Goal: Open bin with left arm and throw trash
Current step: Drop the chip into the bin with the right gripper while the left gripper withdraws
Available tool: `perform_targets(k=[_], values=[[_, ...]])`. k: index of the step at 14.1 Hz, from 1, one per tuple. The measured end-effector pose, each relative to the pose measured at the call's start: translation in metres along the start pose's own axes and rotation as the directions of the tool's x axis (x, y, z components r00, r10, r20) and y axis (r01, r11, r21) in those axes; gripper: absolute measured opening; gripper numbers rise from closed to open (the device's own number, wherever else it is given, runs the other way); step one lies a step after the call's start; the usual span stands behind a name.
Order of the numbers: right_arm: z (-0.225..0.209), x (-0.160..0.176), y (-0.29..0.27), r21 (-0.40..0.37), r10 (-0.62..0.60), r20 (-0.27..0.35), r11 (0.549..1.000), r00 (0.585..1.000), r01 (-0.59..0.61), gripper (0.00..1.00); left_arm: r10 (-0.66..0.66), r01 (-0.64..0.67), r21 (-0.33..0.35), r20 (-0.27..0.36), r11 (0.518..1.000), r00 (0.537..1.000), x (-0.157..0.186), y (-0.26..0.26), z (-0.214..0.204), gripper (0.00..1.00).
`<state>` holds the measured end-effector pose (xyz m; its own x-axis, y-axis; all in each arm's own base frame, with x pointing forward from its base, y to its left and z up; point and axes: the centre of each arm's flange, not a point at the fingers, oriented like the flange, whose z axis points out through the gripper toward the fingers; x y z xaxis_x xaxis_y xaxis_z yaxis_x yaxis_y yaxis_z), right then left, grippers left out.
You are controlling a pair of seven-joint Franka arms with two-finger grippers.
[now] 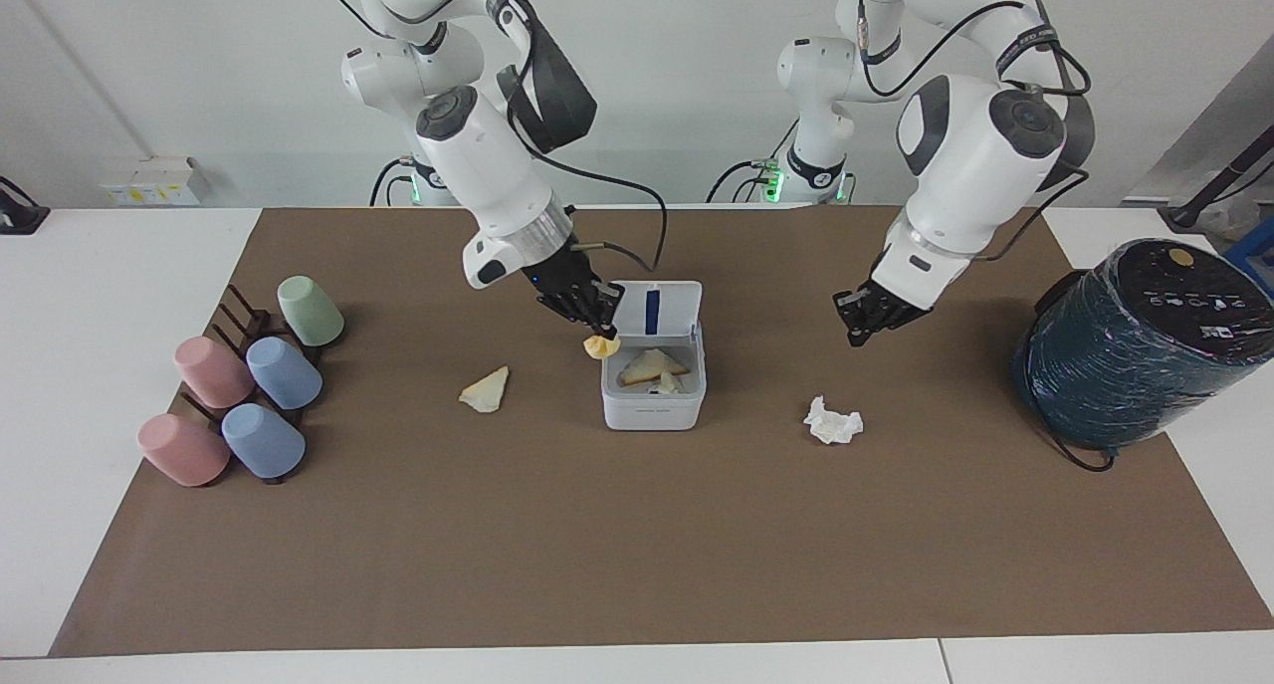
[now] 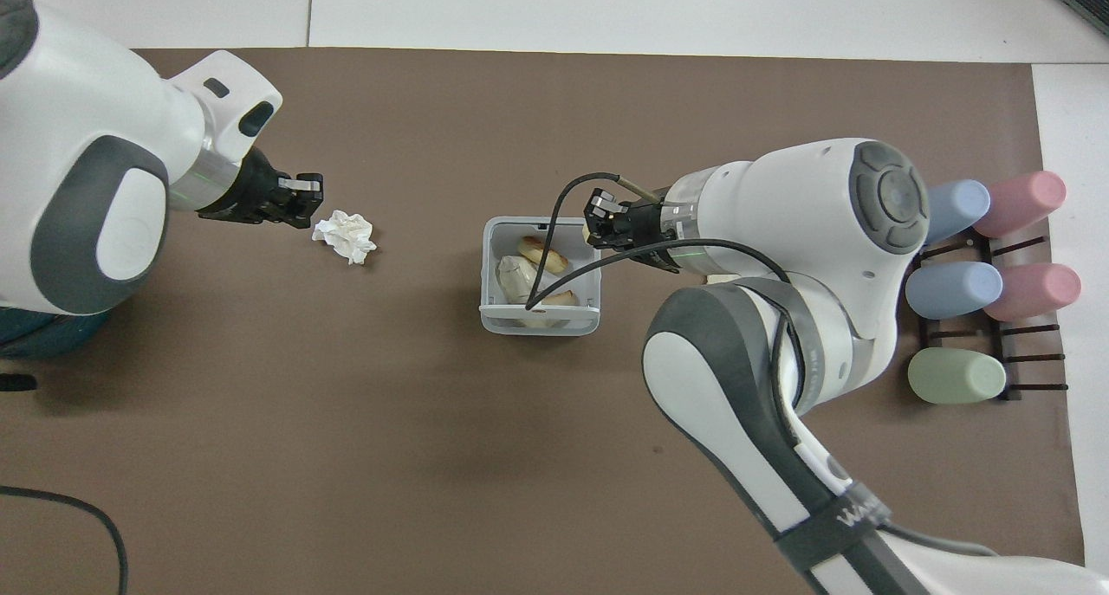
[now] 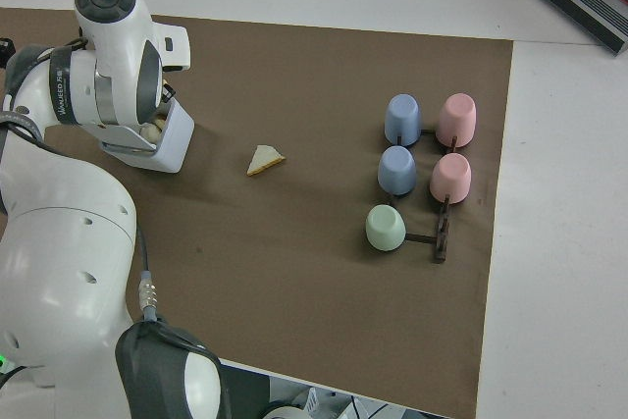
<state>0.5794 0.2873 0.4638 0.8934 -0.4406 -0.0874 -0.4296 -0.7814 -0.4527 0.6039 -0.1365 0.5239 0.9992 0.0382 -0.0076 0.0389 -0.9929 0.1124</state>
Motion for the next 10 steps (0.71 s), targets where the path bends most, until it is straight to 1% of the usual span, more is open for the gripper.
perform_targets(k=[1,3,4,5,6,7,9,10], values=[[0.015,-0.005,-0.003,0.008,0.007,0.014,1.000,1.000,-0.007,0.04,0.008,-0.008,0.007,-0.002,1.000,1.000,-0.002,-0.015,-0.013,0.04],[0.038,-0.014,-0.008,0.007,0.014,0.029,1.000,0.999,-0.014,0.04,0.031,-0.031,0.012,-0.002,0.999,1.000,-0.009,-0.045,-0.037,0.16],[0.047,-0.018,-0.010,0.002,0.023,0.033,1.000,0.999,-0.023,0.06,0.037,-0.037,0.015,-0.001,0.999,0.999,-0.012,-0.057,-0.045,0.16],[0.054,-0.022,-0.011,-0.003,0.028,0.037,1.000,0.999,-0.028,0.13,0.043,-0.043,0.032,-0.002,0.999,0.999,-0.014,-0.068,-0.051,0.22],[0.060,-0.024,-0.011,-0.008,0.031,0.042,0.999,0.999,-0.031,0.13,0.051,-0.051,0.069,0.000,0.996,0.999,-0.015,-0.075,-0.053,0.32],[0.063,-0.025,-0.010,-0.012,0.033,0.044,0.999,0.998,-0.033,0.18,0.061,-0.061,0.101,0.003,0.993,0.998,-0.016,-0.077,-0.053,0.44],[0.063,-0.024,-0.010,-0.013,0.034,0.044,0.999,0.998,-0.034,0.39,0.074,-0.075,0.122,0.006,0.990,0.997,-0.016,-0.073,-0.051,0.65],[0.063,-0.024,-0.010,-0.012,0.034,0.043,0.999,0.998,-0.034,0.51,0.084,-0.084,0.124,0.006,0.989,0.996,-0.016,-0.071,-0.051,0.78]])
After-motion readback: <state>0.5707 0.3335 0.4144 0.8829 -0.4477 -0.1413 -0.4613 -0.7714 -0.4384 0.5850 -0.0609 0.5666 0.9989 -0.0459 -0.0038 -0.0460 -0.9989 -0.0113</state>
